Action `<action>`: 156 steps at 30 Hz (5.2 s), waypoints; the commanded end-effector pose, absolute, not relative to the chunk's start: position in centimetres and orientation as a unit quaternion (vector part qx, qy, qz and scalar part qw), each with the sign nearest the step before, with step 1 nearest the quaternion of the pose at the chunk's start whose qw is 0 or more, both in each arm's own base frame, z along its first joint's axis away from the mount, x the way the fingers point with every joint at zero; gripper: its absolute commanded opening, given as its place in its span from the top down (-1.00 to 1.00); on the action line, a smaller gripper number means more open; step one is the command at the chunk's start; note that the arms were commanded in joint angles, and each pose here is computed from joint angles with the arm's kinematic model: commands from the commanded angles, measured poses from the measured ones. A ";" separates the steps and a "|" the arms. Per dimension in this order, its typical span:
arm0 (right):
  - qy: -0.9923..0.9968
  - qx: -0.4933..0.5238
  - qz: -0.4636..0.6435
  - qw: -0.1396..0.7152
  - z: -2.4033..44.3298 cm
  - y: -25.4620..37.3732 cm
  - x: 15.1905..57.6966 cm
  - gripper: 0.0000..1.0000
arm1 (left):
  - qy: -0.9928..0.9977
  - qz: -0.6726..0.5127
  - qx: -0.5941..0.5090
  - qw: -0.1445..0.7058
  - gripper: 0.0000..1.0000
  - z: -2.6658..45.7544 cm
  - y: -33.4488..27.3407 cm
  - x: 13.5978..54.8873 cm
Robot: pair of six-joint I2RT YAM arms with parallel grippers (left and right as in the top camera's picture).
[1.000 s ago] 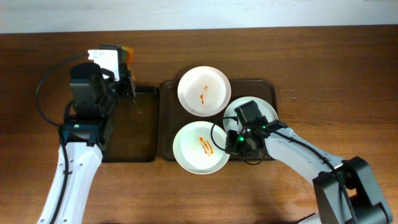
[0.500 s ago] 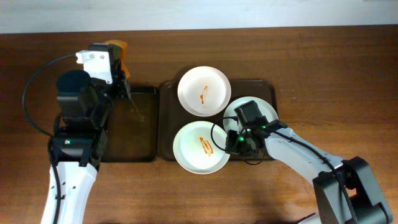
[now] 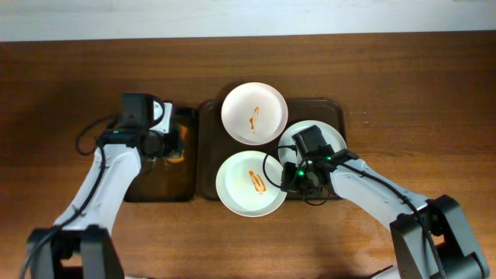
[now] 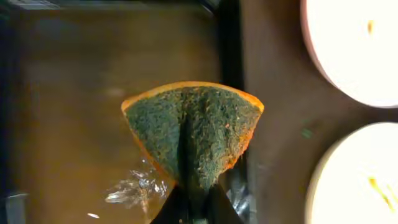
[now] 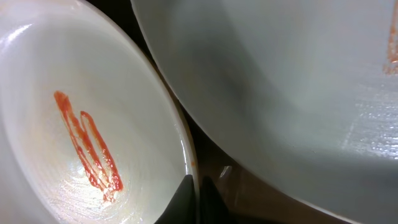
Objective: Clean dirty plates on tray and stack at the side
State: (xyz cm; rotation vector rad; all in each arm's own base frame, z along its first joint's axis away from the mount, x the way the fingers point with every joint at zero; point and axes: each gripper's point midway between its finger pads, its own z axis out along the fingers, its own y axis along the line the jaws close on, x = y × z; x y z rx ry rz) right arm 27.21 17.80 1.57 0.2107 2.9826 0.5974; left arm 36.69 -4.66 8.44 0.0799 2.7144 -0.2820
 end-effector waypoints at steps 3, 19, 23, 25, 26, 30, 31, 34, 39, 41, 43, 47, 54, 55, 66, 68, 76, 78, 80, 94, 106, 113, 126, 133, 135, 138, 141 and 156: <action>0.979 0.069 0.186 0.050 1.6 17.8 27.4 0.92 | 0.921 -0.319 0.089 0.204 1.00 12.2 -12.1 35.6; 0.979 0.068 0.187 0.051 1.6 17.8 27.5 0.92 | 0.903 -0.426 -0.020 -0.057 1.00 6.9 -24.6 29.3; 0.979 0.067 0.187 0.051 1.6 17.8 27.5 0.92 | 0.890 -0.447 -0.022 -0.083 1.00 5.7 -25.7 29.1; 0.979 0.067 0.187 0.051 1.6 17.8 27.5 0.92 | 0.888 -0.450 -0.025 -0.098 1.00 5.0 -26.4 28.8; 0.979 0.067 0.187 0.051 1.6 17.8 27.5 0.92 | 0.888 -0.447 -0.027 -0.107 1.00 4.3 -26.9 28.5; 0.979 0.067 0.186 0.051 1.6 17.8 27.5 0.92 | 0.877 -0.455 -0.036 -0.147 1.00 3.4 -28.1 27.3; 0.979 0.067 0.187 0.051 1.6 17.8 27.5 0.92 | 0.872 -0.464 -0.033 -0.153 1.00 3.8 -28.4 27.1; 0.979 0.067 0.187 0.051 1.6 17.8 27.5 0.92 | 0.867 -0.465 -0.047 -0.172 1.00 3.9 -28.3 26.6; 0.979 0.067 0.186 0.051 1.6 17.8 27.5 0.91 | 0.868 -0.462 -0.049 -0.176 1.00 3.9 -28.3 26.4; 0.979 0.067 0.187 0.051 1.6 17.8 27.5 0.92 | 0.871 -0.455 -0.045 -0.180 1.00 3.6 -28.6 25.9; 0.979 0.067 0.186 0.051 1.6 17.8 27.5 0.92 | 0.892 -0.420 -0.041 -0.164 1.00 2.3 -28.4 25.7; 0.979 0.067 0.186 0.050 1.5 17.8 27.4 0.92 | 0.920 -0.365 -0.050 -0.134 1.00 0.2 -27.1 26.2; 0.982 0.058 0.177 0.037 1.3 17.4 26.6 0.92 | 0.967 -0.235 -0.082 -0.049 1.00 -2.9 -21.2 29.6; 0.982 0.059 0.176 0.035 1.3 17.4 26.6 0.92 | 0.968 -0.235 -0.083 -0.042 1.00 -2.8 -20.5 30.1; 0.982 0.008 0.178 0.054 1.7 17.6 26.9 0.92 | 0.980 -0.155 -0.025 0.120 1.00 6.9 -13.6 33.1; 0.980 -0.015 0.182 0.078 3.0 17.8 27.8 0.92 | 0.976 -0.158 -0.017 0.151 1.00 8.8 -13.5 33.4; 0.986 -0.034 0.077 0.145 8.4 14.7 30.6 0.92 | 0.972 -0.114 -0.082 0.190 1.00 9.6 -7.7 35.5; 0.986 -0.028 0.043 0.160 9.7 13.7 31.4 0.92 | 0.970 -0.108 -0.103 0.193 1.00 9.6 -5.9 35.8; 0.980 -0.027 -0.024 0.194 11.9 12.2 32.7 0.92 | 0.971 -0.096 -0.086 0.201 1.00 9.5 -3.9 36.2; 0.813 -0.176 -0.305 0.464 23.8 19.3 33.1 0.92 | 0.978 -0.082 -0.068 0.182 1.00 7.8 -2.5 36.2; 0.824 -0.126 -0.275 0.478 23.7 19.0 33.4 0.91 | 0.978 -0.082 -0.068 0.182 1.00 7.8 -2.5 36.2; 0.926 0.019 -0.096 0.364 18.0 15.0 36.3 0.92 | 0.978 -0.082 -0.068 0.181 1.00 7.8 -2.5 36.2; 0.910 0.358 -0.023 0.208 13.6 -10.6 35.5 0.91 | 0.978 -0.081 -0.068 0.180 1.00 7.8 -2.5 36.1; 0.890 0.435 -0.045 0.133 8.5 -16.5 32.7 0.92 | 0.978 -0.081 -0.068 0.178 1.00 7.7 -2.5 36.0; 0.895 0.431 -0.045 0.108 7.2 -16.2 32.3 0.92 | 0.978 -0.081 -0.068 0.178 1.00 7.7 -2.5 36.0; 0.899 0.430 -0.035 0.081 6.6 -15.4 31.5 0.81 | 0.978 -0.081 -0.068 0.178 1.00 7.7 -2.5 36.0; 0.923 0.364 0.087 0.092 7.5 -11.4 33.7 0.35 | 0.978 -0.081 -0.068 0.178 1.00 7.7 -2.5 36.1; 0.944 -0.094 0.152 0.277 13.2 10.7 45.6 -0.18 | 0.978 -0.081 -0.068 0.178 1.00 7.7 -2.5 36.1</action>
